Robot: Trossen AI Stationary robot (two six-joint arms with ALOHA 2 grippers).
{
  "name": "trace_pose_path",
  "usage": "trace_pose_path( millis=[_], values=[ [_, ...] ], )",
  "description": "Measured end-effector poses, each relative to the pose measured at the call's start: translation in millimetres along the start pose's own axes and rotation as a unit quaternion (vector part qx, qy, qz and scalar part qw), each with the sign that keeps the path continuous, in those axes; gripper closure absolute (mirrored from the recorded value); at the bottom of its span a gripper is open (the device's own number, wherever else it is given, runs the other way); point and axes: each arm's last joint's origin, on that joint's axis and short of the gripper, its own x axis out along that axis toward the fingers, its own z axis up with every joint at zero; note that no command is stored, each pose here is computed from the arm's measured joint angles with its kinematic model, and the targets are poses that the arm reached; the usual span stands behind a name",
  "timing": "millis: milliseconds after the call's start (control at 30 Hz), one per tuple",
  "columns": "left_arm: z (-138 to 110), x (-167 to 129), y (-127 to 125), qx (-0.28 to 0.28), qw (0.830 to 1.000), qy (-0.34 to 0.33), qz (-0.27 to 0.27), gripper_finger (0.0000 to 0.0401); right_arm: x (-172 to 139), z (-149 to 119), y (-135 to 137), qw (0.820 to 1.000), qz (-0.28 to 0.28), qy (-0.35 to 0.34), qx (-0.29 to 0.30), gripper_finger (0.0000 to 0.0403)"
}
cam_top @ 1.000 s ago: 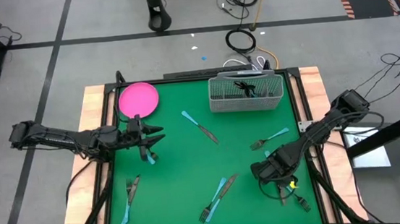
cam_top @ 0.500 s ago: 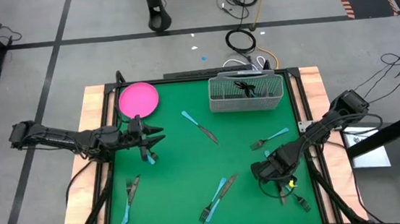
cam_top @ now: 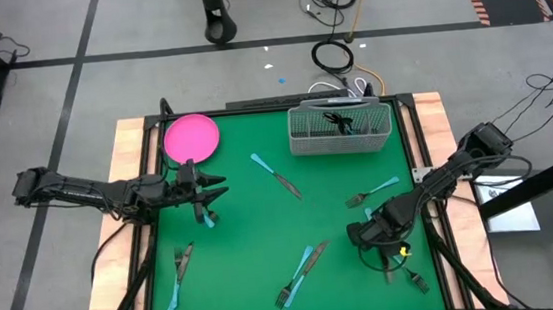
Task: Sort silverware
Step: Put the bottom right black knife into the cutlery rack
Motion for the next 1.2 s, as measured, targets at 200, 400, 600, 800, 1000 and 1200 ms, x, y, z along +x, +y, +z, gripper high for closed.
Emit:
trace_pose_path(
  millis=[200, 400, 600, 800, 1000, 1200],
  values=[
    [0.0, 0.0, 0.0, 0.0, 1.0, 0.0, 0.0, 0.0251, 0.3, -1.8, -0.6, 1.0, 0.001, -0.002, 0.014, 0.0378],
    [0.0, 0.0, 0.0, -0.001, 1.0, 0.0, 0.0, 0.0251, -1.3, -1.5, -2.3, 1.0, -0.001, 0.0, 0.015, 0.0393],
    [0.0, 0.0, 0.0, -0.003, 1.0, 0.0, 0.0, 0.0251, -20.3, 0.0, -23.1, 0.996, -0.048, -0.004, 0.075, 0.0399],
    [-0.7, 0.7, 0.0, -0.002, 1.0, 0.003, 0.001, 0.0251, -49.5, -6.3, -48.5, 0.979, -0.084, -0.062, 0.173, 0.0401],
    [-2.7, 1.3, 0.3, 0.003, 1.0, 0.012, 0.003, 0.0251, -91.4, -46.7, -55.2, 0.915, -0.138, -0.184, 0.332, 0.0402],
    [-6.1, 1.6, 1.0, 0.01, 1.0, 0.028, 0.007, 0.0251, -153.2, -96.5, -35.1, 0.814, -0.313, -0.229, 0.433, 0.0402]
  ],
)
